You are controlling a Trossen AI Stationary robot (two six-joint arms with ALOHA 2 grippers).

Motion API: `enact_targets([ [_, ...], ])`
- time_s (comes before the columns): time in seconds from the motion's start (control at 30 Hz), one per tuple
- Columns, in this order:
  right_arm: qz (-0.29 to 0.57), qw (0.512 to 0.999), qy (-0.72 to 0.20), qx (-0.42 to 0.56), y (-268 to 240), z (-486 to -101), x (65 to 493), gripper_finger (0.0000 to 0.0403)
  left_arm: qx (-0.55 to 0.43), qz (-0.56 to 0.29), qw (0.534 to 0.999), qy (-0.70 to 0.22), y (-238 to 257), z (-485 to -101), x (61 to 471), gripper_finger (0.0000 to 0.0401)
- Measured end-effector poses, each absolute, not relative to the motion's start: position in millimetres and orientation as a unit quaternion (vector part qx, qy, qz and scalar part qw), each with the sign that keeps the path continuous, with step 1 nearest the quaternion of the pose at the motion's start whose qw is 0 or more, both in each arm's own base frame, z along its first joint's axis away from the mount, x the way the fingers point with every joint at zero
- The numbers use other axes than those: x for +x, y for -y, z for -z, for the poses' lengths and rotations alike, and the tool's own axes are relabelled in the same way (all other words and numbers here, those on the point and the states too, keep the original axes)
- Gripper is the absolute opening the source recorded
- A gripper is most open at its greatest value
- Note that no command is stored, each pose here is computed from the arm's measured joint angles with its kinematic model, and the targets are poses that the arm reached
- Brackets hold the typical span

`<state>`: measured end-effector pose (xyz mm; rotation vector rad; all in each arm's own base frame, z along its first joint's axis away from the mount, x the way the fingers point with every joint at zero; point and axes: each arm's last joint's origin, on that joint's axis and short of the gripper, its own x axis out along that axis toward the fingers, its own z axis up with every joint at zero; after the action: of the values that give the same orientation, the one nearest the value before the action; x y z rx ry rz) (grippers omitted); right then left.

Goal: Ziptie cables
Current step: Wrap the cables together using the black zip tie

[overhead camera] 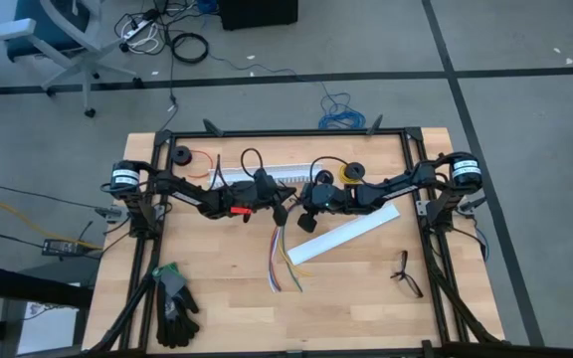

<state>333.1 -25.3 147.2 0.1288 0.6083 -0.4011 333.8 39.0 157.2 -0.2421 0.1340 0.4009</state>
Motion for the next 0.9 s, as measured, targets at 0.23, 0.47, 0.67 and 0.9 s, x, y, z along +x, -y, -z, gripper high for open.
enact_targets([
  [0.23,0.199,0.927,-0.308,0.073,25.3,-145.6,331.5,0.0005,-0.122,-0.206,0.97,-0.049,-43.3,-160.1,333.6,0.0],
  [0.47,0.2,0.926,-0.311,0.073,25.3,-145.7,331.2,0.0002,-0.125,-0.215,0.968,-0.038,-48.7,-162.2,332.9,0.0],
  [0.67,0.2,0.926,-0.311,0.076,25.3,-145.9,331.2,0.0001,-0.126,-0.225,0.966,-0.02,-53.8,-166.9,331.7,0.0],
  [0.9,0.2,0.911,-0.348,0.095,23.9,-135.7,323.9,0.0001,-0.128,-0.236,0.963,0.003,-59.4,-172.2,330.8,0.0],
])
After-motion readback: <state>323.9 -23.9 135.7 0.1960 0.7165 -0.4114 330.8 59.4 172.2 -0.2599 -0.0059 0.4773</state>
